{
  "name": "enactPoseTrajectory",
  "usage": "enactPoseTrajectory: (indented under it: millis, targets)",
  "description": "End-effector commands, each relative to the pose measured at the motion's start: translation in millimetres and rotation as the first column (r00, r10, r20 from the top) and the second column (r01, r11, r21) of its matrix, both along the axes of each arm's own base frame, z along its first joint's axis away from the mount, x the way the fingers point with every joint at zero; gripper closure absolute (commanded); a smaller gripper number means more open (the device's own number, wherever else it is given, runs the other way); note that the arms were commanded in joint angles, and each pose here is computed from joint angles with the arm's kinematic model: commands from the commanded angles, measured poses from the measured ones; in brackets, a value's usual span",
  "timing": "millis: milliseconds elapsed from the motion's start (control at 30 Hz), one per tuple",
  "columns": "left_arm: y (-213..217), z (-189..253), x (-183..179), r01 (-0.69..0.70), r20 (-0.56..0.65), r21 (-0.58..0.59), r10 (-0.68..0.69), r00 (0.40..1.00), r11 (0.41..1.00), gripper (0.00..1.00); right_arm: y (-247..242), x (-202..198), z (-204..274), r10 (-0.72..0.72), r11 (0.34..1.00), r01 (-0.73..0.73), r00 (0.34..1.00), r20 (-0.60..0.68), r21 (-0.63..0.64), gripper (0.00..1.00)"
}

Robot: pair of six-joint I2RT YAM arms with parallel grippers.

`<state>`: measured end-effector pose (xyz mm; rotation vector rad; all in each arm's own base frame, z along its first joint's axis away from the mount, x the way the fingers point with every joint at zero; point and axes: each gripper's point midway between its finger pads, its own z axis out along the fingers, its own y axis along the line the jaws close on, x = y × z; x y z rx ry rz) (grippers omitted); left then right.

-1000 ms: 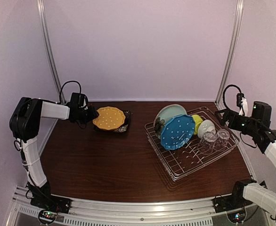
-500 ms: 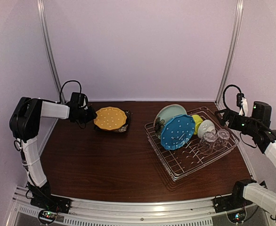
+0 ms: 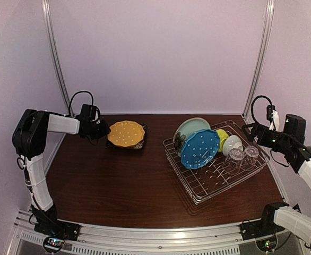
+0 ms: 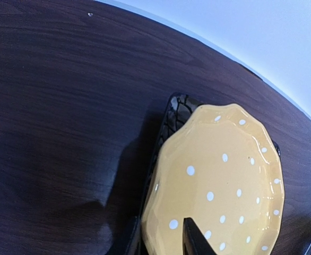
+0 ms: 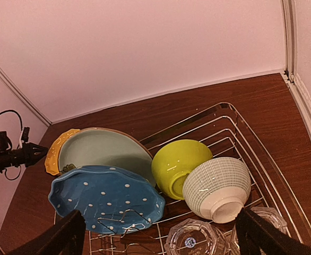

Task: Unload the mixed dishes from the dish rack
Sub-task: Place the plate on the plate.

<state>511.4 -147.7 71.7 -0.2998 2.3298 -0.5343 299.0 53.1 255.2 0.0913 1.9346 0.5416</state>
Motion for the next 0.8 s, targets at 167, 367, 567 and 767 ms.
enactPoseTrajectory:
  millis: [167, 367, 567, 767]
  targets:
    - [-21.3, 6.1, 7.0, 0.05, 0.029, -0.031, -0.049, 0.998, 0.998, 0.73, 0.1, 0.2, -2.5, 0.001, 1.0, -0.001, 1.0, -0.003, 0.006, 0.0]
    - [-20.4, 16.1, 7.9, 0.045, 0.046, -0.03, -0.044, 0.998, 0.999, 0.69, 0.3, -0.7, -1.7, 0.001, 1.0, -0.001, 1.0, -0.001, 0.006, 0.0]
    - [-8.3, 74.1, 9.0, 0.026, 0.15, 0.04, -0.032, 0.988, 0.999, 0.49, 0.6, -1.6, -2.7, 0.005, 1.0, -0.005, 1.0, -0.004, 0.002, 0.0]
    - [-13.8, 150.4, -5.8, 0.072, 0.311, 0.099, -0.099, 0.945, 0.992, 0.31, 3.3, -0.8, -1.5, 0.019, 1.0, -0.019, 1.0, 0.004, 0.013, 0.0]
